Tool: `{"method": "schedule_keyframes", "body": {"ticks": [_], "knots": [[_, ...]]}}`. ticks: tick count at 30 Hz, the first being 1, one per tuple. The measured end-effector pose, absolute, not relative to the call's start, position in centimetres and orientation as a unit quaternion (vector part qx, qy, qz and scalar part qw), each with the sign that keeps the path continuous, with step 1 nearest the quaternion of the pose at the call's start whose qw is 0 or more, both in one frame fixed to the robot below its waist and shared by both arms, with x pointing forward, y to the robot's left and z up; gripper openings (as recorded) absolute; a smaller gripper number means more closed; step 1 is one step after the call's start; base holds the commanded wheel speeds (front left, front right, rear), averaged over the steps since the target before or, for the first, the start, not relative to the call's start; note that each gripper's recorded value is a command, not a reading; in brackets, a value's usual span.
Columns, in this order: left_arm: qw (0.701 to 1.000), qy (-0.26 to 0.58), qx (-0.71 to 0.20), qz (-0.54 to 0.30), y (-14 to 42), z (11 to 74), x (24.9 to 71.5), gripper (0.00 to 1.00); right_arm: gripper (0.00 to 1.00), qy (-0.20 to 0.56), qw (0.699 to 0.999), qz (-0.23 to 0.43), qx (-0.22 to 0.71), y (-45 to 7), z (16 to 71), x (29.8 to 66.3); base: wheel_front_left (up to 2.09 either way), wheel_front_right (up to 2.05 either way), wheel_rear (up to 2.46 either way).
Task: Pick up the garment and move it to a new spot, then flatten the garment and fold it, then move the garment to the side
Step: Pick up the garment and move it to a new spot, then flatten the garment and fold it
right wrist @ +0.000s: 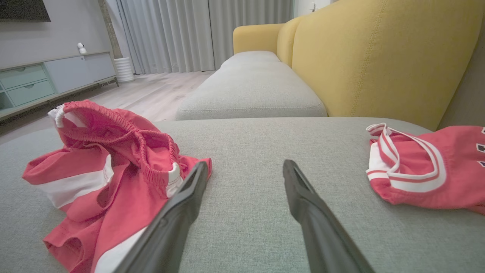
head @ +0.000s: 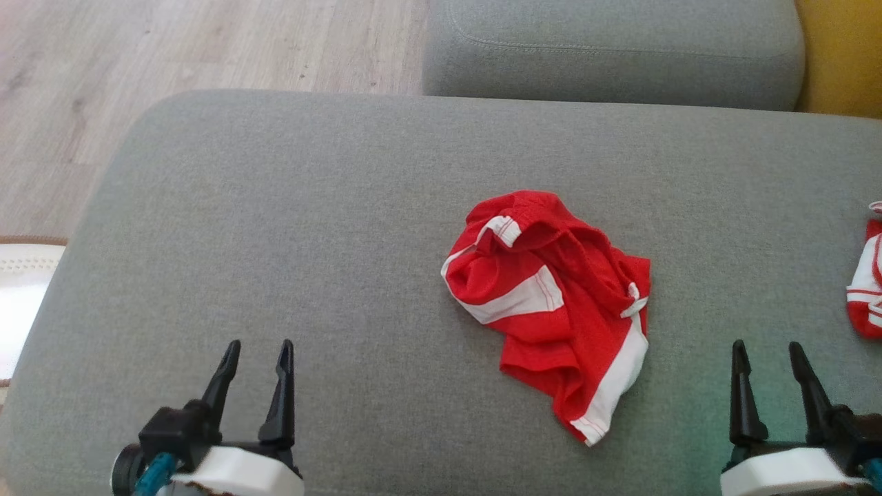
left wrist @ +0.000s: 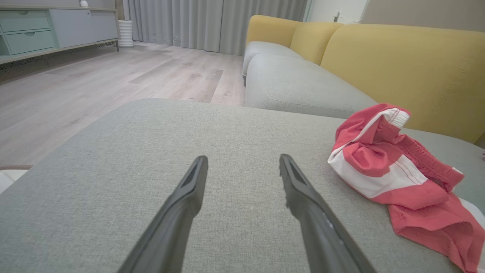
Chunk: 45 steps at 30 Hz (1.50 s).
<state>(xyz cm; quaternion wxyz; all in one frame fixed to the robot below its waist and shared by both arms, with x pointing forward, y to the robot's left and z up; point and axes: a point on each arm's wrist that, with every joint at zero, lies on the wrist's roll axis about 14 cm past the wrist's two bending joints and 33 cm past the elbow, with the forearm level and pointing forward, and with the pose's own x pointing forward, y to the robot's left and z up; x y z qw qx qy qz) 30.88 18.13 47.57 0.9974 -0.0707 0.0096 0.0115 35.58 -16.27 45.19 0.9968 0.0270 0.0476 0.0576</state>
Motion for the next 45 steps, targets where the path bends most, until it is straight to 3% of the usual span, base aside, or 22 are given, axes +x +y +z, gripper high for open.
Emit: {"method": "schedule_keyframes", "body": {"ticks": [22,26,32,38,45], "knots": [[0.997,0.016,-0.07,0.007,18.3,47.0,30.9,1.0,1.0,0.05,0.996,0.066,0.033,-15.6,45.1,34.9,0.0,0.0,0.0],[0.994,-0.023,-0.087,-0.058,14.2,49.8,32.6,1.0,1.0,0.05,0.997,0.056,0.034,-16.2,45.0,34.6,0.0,0.0,0.0],[0.964,-0.076,-0.087,-0.238,3.1,55.1,35.7,1.0,1.0,0.049,0.998,0.035,0.035,-17.4,45.0,34.6,0.0,0.0,0.0],[0.915,0.025,-0.034,-0.401,-7.0,52.7,35.8,1.0,1.0,0.029,0.998,0.015,0.045,-18.5,46.2,36.0,0.0,0.0,0.0],[0.884,0.147,0.045,-0.442,-11.0,46.9,36.9,1.0,1.0,0.043,0.997,-0.037,0.056,-21.5,45.3,34.6,0.0,0.0,0.0]]}}
